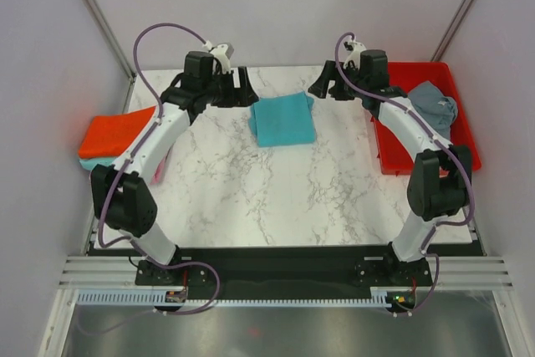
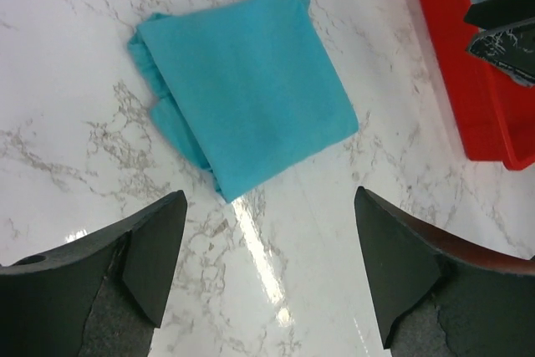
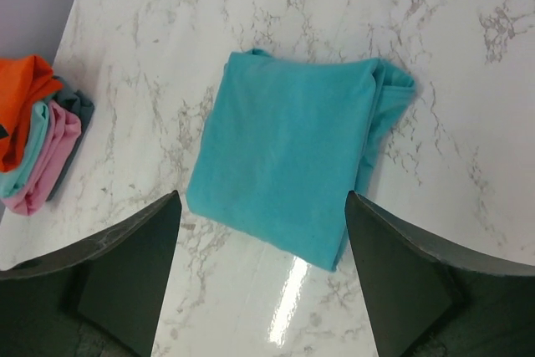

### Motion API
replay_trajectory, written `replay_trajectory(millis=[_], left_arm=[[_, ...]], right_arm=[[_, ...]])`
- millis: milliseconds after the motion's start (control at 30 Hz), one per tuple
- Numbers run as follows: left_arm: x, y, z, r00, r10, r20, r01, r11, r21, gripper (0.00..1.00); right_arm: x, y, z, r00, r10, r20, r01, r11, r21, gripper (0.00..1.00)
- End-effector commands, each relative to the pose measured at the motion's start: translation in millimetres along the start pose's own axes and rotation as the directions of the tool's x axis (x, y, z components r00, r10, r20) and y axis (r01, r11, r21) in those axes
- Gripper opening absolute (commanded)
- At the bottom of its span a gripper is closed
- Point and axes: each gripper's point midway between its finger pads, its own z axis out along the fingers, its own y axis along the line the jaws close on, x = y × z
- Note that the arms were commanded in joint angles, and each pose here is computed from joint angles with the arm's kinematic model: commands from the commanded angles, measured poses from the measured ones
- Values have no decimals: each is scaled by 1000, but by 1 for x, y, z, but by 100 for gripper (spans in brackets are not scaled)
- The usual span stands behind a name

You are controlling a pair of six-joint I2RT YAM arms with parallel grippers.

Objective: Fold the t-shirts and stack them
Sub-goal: Fold the tshirt

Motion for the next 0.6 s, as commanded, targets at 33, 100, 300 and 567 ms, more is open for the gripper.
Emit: replay_trajectory(millis=[33,100,300,567], left_arm=[[2,-9,-41,995,89,43,-90,996,16,90],[-3,-9,-55,988,134,73,-134,991,-1,92],[-21,-29,-112,960,198,200,-203,979,4,99],[-79,-76,-153,864,327,383,-351,936,-7,99]], right_arm=[[-7,8,-37,990,-135,40,134,990,33,91],[-4,5,-49,983,-177,40,175,983,59,98],[-2,16,-92,965,-252,71,245,965,94,98],[-4,36,-133,930,-334,153,327,942,68,98]])
